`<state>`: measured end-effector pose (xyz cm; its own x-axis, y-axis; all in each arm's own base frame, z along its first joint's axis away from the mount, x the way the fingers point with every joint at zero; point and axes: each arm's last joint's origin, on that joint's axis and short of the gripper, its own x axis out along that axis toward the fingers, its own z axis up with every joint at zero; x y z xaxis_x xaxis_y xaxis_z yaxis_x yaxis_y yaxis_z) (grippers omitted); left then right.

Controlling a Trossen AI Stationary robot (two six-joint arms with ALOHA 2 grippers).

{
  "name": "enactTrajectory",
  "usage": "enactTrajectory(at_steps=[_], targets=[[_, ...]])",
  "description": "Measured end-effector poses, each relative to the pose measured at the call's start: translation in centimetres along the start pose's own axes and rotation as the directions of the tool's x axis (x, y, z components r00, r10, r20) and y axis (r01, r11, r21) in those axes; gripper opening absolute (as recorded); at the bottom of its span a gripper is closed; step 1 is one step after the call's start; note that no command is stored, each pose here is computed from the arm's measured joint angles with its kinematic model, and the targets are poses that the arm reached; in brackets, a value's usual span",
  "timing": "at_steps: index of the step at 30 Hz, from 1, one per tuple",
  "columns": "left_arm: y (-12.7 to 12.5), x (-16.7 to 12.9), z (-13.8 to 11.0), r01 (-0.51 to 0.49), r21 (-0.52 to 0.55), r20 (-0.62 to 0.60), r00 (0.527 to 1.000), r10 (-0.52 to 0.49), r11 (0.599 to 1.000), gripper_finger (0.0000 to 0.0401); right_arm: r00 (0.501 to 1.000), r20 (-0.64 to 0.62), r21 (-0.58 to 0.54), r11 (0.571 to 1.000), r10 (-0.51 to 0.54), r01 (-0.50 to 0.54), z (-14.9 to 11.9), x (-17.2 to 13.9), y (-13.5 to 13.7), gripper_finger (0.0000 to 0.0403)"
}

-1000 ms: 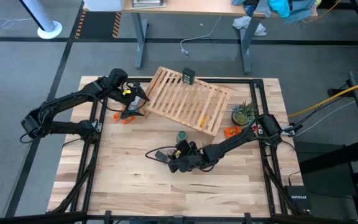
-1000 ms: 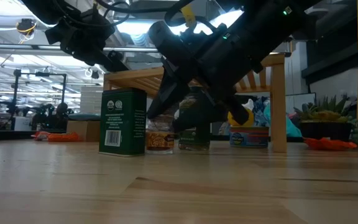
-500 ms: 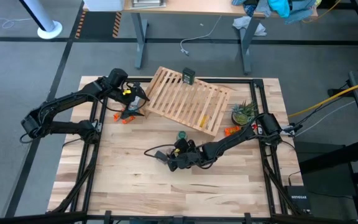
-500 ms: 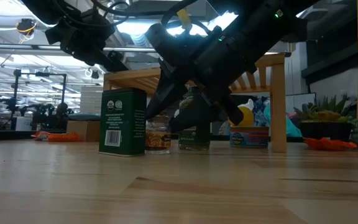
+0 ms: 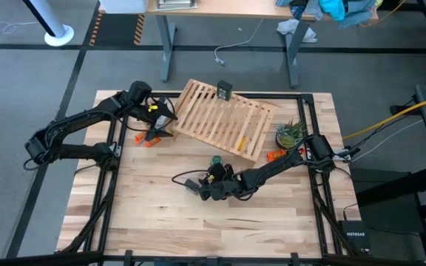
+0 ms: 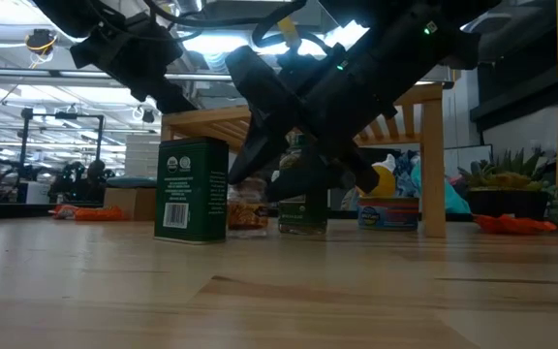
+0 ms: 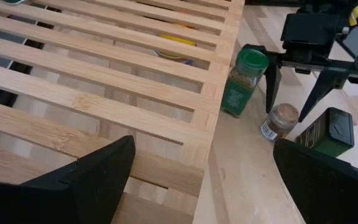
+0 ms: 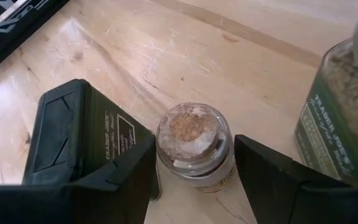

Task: Shelf spices
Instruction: Remove the transparent seasoning bottle from the shelf

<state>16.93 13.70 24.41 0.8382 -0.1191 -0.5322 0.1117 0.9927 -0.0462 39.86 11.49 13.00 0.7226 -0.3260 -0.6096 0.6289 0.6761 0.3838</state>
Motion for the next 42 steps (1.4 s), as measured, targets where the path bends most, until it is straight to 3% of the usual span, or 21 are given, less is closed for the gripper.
enactTrajectory(at_steps=[9,42], targets=[[-0.01,-0.01,-0.07,-0.003,0.055,-0.008,1.0,0.004,0.998,0.0379,1.0,0.001,-0.001,1.0,-0.002,0.002,-0.01,0.0,-0.02,0.0218],[0.0,0.0,-0.07,-0.005,0.051,-0.009,1.0,0.005,0.999,0.0379,0.999,-0.04,-0.017,1.0,0.014,-0.015,-0.17,-0.1,0.04,0.0218]])
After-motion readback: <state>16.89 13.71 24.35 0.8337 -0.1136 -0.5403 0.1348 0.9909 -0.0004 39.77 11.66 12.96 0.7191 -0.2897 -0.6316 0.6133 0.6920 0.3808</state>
